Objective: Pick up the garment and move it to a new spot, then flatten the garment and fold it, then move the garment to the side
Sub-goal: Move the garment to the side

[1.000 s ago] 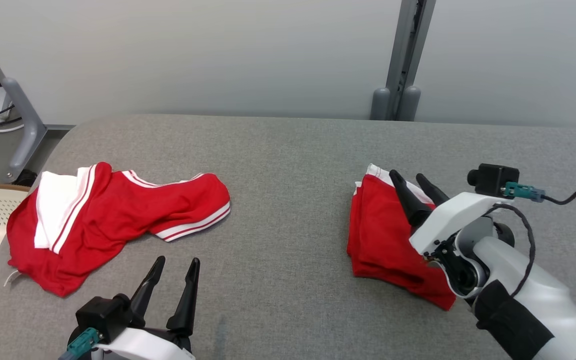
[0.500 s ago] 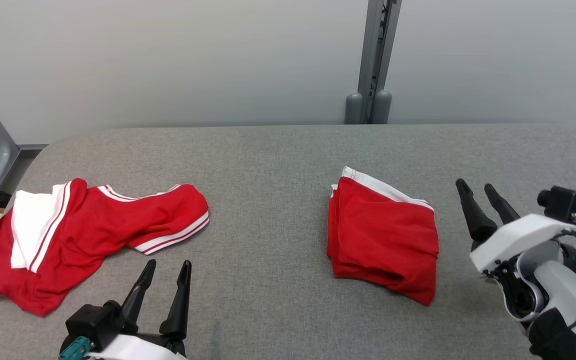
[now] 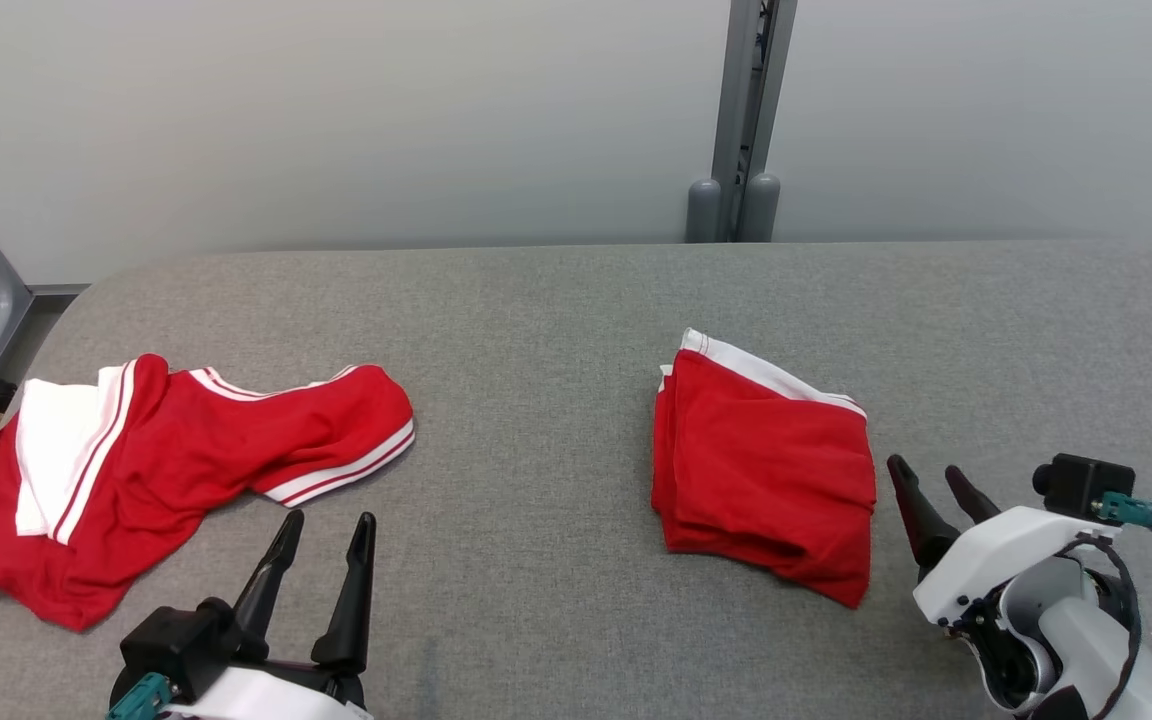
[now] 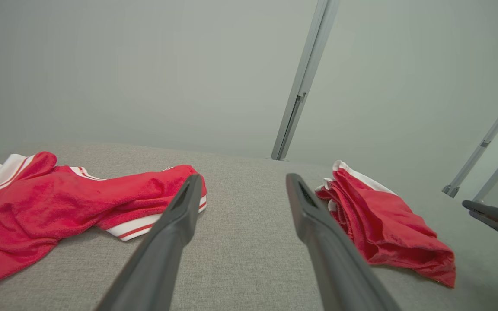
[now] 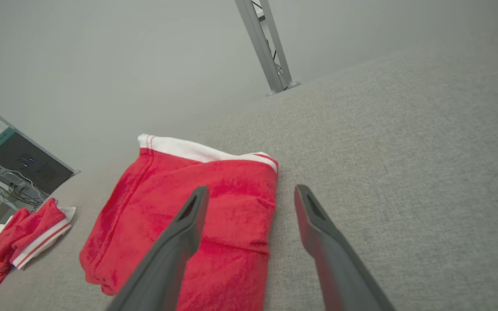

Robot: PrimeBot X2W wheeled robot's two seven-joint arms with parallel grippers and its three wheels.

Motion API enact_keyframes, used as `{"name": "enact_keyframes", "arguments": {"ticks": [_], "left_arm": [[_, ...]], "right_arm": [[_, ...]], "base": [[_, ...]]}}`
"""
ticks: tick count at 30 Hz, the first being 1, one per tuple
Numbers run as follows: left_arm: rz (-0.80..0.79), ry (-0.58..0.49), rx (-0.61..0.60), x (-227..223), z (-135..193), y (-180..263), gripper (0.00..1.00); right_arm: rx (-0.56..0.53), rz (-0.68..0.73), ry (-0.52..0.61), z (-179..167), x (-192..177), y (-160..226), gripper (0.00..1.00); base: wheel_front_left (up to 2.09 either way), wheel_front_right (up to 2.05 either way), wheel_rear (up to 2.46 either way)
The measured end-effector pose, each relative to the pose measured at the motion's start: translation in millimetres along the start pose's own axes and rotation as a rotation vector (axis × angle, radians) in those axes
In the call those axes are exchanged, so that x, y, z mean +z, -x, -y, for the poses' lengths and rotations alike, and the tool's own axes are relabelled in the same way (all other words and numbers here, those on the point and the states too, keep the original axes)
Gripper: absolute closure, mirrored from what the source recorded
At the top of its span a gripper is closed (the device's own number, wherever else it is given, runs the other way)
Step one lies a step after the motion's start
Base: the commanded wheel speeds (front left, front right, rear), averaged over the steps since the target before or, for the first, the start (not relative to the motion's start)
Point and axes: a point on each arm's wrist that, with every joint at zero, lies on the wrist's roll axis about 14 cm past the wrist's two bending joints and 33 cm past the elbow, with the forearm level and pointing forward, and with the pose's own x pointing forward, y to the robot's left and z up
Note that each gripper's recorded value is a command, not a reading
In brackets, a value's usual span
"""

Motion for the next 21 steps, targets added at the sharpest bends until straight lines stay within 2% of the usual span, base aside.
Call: {"name": "enact_keyframes", "arguments": {"ticks": [2,10,14,21], "left_arm": [[-0.005,-0.001,0.004,-2,-1,1,0.00],[-0.028,-0.002,0.021,-9,-8,5,0.00],[-0.034,-0.004,0.040,-10,-14,9,0.00],[-0.040,-0.005,0.074,-11,-27,14,0.00]], "right_arm": [[-0.018,-0.080,0.014,3,-11,-4,0.00],[-0.041,-0.296,0.043,-7,-18,-31,0.00],[-0.089,-0.440,0.015,0,-44,-27,0.00],[-0.119,-0.492,-0.023,2,-57,-32,0.00]], "base": [[0.00,0.00,0.00],[0.00,0.00,0.00],[0.00,0.00,0.00],[0.00,0.00,0.00]]}}
